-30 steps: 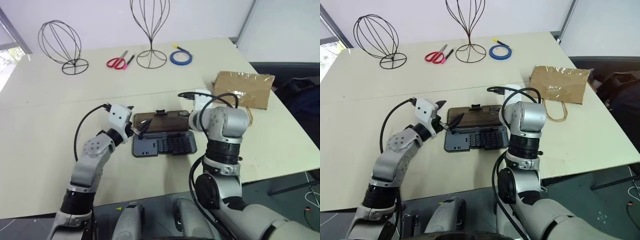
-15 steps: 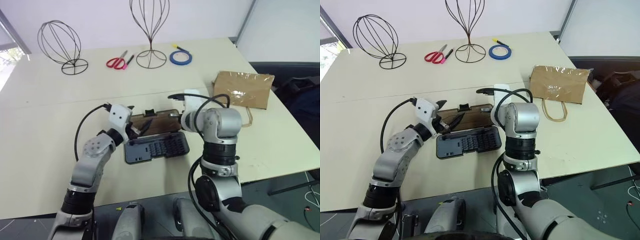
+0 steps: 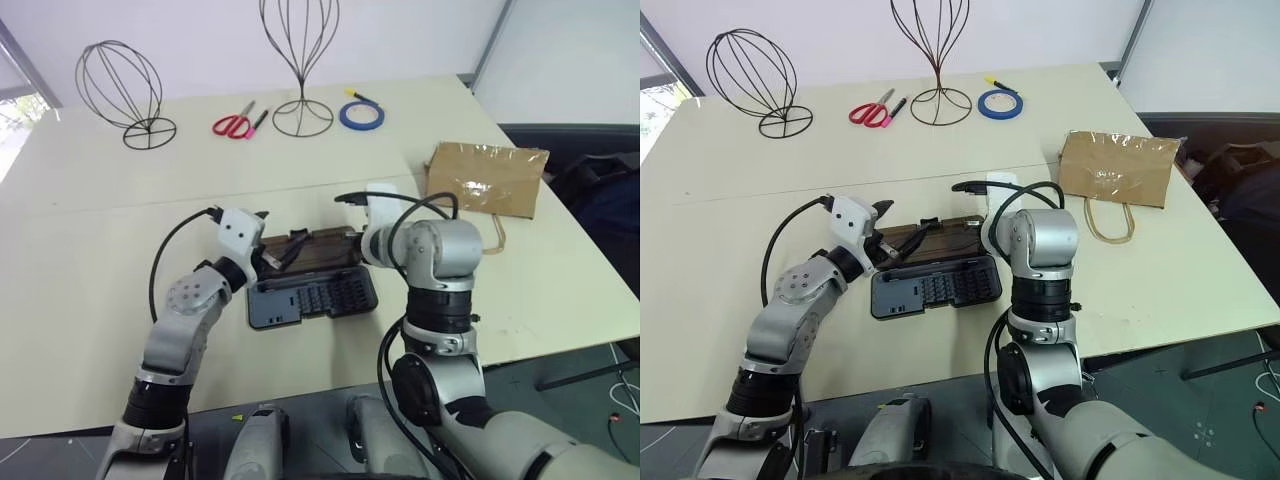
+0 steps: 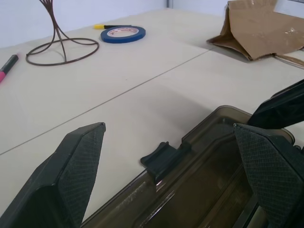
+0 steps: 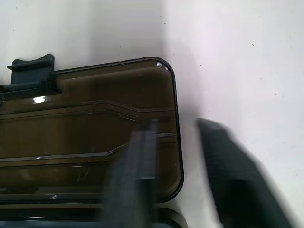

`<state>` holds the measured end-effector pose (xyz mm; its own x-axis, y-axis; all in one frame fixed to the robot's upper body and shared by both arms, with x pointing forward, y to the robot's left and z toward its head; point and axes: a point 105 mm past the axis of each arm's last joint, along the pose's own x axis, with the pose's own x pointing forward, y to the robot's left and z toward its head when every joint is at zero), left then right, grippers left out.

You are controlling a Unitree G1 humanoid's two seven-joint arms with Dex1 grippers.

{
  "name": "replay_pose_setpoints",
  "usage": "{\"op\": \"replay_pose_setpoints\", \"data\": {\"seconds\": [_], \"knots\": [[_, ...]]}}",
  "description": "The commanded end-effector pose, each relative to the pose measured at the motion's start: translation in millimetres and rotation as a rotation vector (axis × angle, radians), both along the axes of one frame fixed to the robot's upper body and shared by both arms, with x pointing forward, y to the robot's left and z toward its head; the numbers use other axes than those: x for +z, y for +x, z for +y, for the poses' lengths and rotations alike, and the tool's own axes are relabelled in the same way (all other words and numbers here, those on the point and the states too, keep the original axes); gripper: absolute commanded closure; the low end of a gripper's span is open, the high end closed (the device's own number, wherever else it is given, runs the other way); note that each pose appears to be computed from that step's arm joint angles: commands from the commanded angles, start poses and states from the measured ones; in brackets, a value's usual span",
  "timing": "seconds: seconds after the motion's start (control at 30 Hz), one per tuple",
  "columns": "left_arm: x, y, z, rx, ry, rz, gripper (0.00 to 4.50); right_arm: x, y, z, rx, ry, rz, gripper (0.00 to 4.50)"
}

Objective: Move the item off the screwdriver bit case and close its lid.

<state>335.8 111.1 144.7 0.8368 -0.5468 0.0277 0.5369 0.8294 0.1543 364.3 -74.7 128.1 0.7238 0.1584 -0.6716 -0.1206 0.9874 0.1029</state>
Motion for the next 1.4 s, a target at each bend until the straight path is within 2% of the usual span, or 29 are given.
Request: {"op": "replay_pose_setpoints", "data": {"seconds": [0.03, 0.1, 0.17, 0.3, 0.4, 0.57, 1.0, 1.3, 1.4], "knots": [[10.7, 0.1, -1.3, -0.005, -0.003, -0.045, 0.00, 4.5, 0.9, -0.6, 0.005, -0.001, -0.011, 1.05], [11.2, 0.0, -1.2, -0.006, -0.004, -0.046, 0.00, 5.7, 1.9, -3.7, 0.000, -0.007, -0.015, 0.04], [14.9, -1.5, -0.6, -0.009, -0.011, -0.049, 0.00, 11.9, 4.2, -10.6, 0.004, -0.021, -0.042, 0.04], [28.8, -6.9, 4.8, -0.012, -0.036, -0.065, 0.00, 31.4, 12.2, -14.2, 0.054, 0.047, -0.162, 0.04], [41.8, -15.1, 10.1, -0.024, -0.060, -0.067, 0.00, 49.4, 19.2, -14.9, 0.133, 0.072, -0.293, 0.04], [50.0, -30.8, 13.6, -0.062, -0.056, -0.040, 0.00, 63.5, 25.0, -12.7, 0.215, 0.108, -0.393, 0.04], [33.0, -68.6, 33.2, -0.118, 0.007, 0.117, 0.00, 55.2, 36.8, 1.1, 0.272, 0.076, -0.447, 0.04], [26.6, -76.3, 44.2, -0.126, 0.057, 0.141, 0.00, 53.8, 36.4, 19.0, 0.312, 0.098, -0.453, 0.04], [28.1, -76.9, 45.6, -0.128, 0.056, 0.130, 0.85, 57.7, 35.1, 27.9, 0.339, 0.112, -0.464, 0.00]]}}
